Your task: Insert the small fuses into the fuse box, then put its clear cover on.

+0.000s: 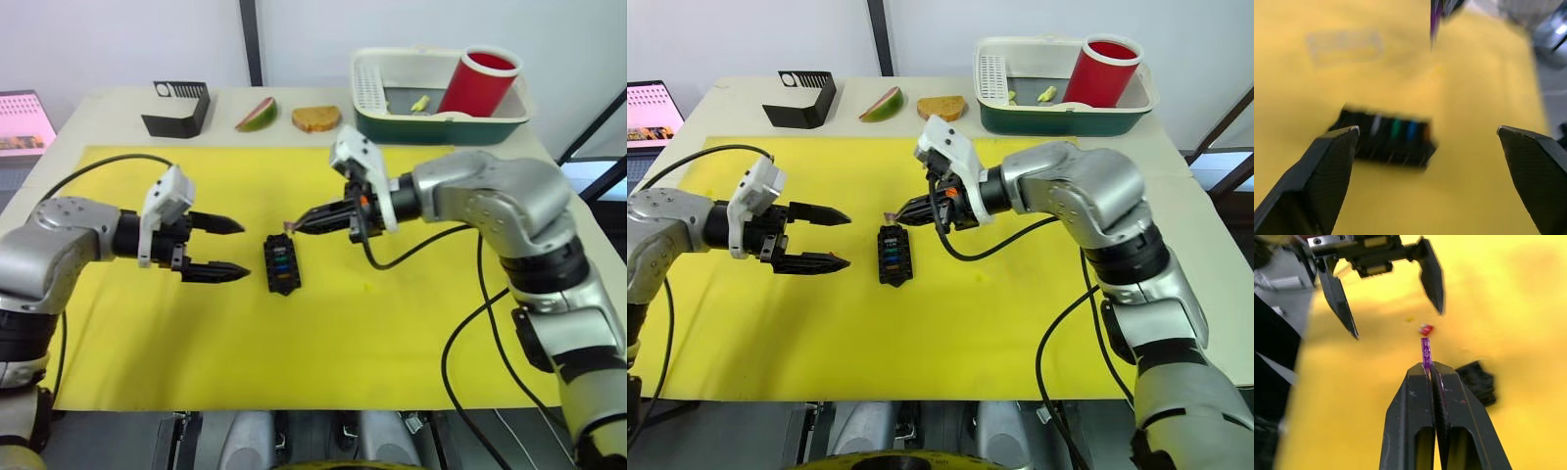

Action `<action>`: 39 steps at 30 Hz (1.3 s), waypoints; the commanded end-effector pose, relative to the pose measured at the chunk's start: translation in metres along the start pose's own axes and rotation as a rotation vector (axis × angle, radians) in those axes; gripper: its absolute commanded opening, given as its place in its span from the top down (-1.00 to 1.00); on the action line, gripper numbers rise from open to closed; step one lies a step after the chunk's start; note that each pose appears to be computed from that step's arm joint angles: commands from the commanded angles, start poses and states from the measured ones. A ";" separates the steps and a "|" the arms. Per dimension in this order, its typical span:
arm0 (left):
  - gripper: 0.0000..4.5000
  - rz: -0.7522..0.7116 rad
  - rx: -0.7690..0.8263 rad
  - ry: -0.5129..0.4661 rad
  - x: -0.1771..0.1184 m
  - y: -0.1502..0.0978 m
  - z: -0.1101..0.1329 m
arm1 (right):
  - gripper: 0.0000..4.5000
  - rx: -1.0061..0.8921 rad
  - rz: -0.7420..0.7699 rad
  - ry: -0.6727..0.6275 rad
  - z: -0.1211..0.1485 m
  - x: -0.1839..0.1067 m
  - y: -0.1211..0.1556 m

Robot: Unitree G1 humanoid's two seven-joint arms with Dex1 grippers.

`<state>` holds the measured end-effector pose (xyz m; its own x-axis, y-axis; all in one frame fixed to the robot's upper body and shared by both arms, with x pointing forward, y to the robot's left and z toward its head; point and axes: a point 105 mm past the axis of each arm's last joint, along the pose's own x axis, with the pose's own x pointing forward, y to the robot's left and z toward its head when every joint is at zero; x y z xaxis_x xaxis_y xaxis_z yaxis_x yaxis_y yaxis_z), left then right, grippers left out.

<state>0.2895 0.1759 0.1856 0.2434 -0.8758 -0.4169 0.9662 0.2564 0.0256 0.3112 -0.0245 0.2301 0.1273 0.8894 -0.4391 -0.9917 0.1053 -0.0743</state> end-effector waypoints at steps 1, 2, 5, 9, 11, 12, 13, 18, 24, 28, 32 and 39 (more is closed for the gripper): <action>-0.99 0.044 0.063 0.064 -0.001 0.008 -0.012 | 1.00 -0.158 0.019 0.015 0.012 0.005 -0.012; -0.99 0.049 0.070 0.081 0.002 0.010 -0.018 | 1.00 -0.195 0.033 0.025 0.012 0.009 -0.016; -0.99 0.050 0.078 0.091 0.011 0.011 -0.027 | 1.00 -0.251 0.062 0.061 0.006 0.021 -0.025; -0.99 0.042 0.080 0.055 0.019 0.009 -0.023 | 1.00 -0.276 0.104 0.083 -0.001 0.028 -0.030; -0.99 0.045 0.084 0.044 0.022 0.009 -0.022 | 1.00 -0.284 0.119 0.095 -0.006 0.032 -0.032; -0.99 0.045 0.084 0.040 0.023 0.009 -0.021 | 1.00 -0.286 0.121 0.101 -0.008 0.034 -0.034; -0.99 0.045 0.084 0.037 0.023 0.008 -0.021 | 1.00 -0.290 0.125 0.105 -0.010 0.035 -0.034; -0.99 0.055 0.087 0.029 0.026 0.007 -0.021 | 1.00 -0.322 0.144 0.107 -0.019 0.041 -0.035; -0.99 0.055 0.087 0.023 0.028 0.004 -0.020 | 1.00 -0.317 0.130 0.096 -0.023 0.045 -0.041; -0.99 0.049 0.085 0.027 0.029 0.002 -0.021 | 1.00 -0.314 0.130 0.103 -0.026 0.046 -0.042; -0.99 0.045 0.084 0.026 0.030 0.001 -0.020 | 1.00 -0.316 0.121 0.115 -0.029 0.046 -0.045; -0.99 0.045 0.084 0.024 0.030 0.002 -0.019 | 1.00 -0.301 0.119 0.125 -0.035 0.047 -0.046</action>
<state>0.2972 0.1591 0.1458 0.2806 -0.8467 -0.4521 0.9587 0.2700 0.0895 0.3638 -0.0055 0.1740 0.0303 0.8078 -0.5887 -0.9574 -0.1458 -0.2493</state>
